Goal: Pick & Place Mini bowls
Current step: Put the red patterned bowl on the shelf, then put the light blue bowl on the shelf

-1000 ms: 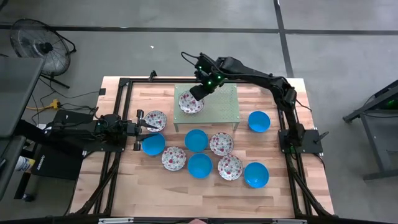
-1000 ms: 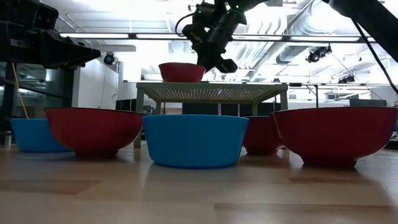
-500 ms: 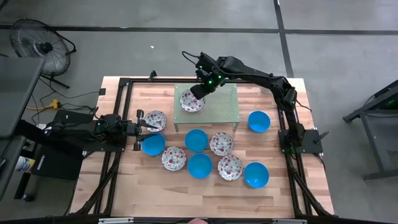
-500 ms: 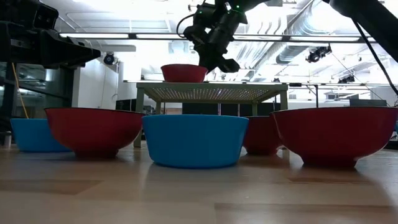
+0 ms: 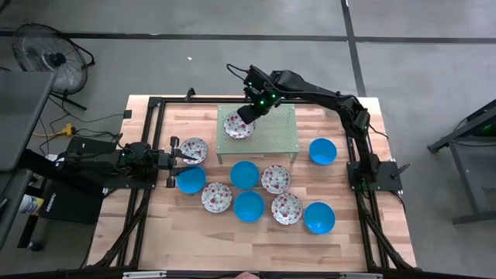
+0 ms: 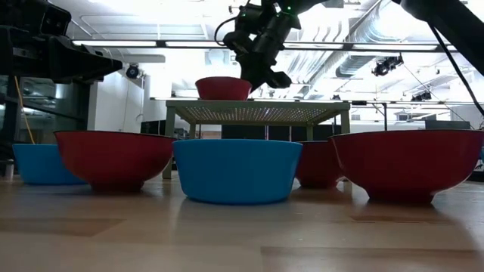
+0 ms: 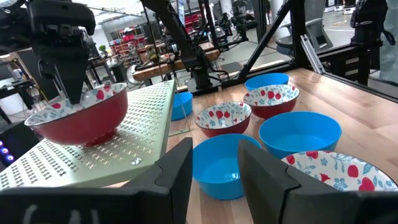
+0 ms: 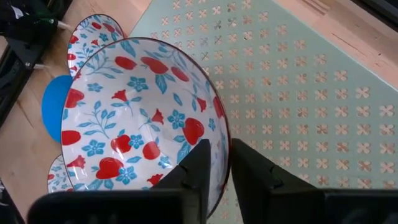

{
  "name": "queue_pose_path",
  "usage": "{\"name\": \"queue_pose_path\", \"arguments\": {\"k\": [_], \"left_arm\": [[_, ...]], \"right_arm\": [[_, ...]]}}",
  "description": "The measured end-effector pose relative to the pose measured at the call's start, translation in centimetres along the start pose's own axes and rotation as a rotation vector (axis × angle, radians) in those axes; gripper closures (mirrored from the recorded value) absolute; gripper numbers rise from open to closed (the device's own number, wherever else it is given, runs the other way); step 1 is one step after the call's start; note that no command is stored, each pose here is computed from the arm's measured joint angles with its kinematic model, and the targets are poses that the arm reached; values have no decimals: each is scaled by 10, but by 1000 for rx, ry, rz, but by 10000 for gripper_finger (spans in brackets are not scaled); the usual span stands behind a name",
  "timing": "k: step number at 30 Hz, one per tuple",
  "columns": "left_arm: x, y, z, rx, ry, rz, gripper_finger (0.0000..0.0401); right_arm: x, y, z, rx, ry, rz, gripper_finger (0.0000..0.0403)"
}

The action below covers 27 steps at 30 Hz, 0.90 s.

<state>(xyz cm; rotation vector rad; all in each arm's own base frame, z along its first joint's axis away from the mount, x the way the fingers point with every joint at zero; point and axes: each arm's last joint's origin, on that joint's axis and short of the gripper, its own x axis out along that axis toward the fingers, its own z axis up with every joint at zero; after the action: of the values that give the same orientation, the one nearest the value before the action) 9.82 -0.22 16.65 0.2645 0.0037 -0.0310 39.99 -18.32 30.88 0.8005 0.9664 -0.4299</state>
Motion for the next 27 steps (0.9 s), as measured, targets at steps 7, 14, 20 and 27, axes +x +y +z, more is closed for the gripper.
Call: {"name": "queue_pose_path", "arguments": {"k": [7,14,20,27], "left_arm": [[0,0,0,0,0,0,277],[0,0,0,0,0,0,277],[0,0,0,0,0,1,277],[0,0,0,0,0,0,277]], "right_arm": [[0,0,0,0,-1,0,317],[-10,2,0,-18,-34,-1,280],[-29,4,-6,-44,-41,-20,268],[-63,4,-29,-113,10,-177,268]]}}
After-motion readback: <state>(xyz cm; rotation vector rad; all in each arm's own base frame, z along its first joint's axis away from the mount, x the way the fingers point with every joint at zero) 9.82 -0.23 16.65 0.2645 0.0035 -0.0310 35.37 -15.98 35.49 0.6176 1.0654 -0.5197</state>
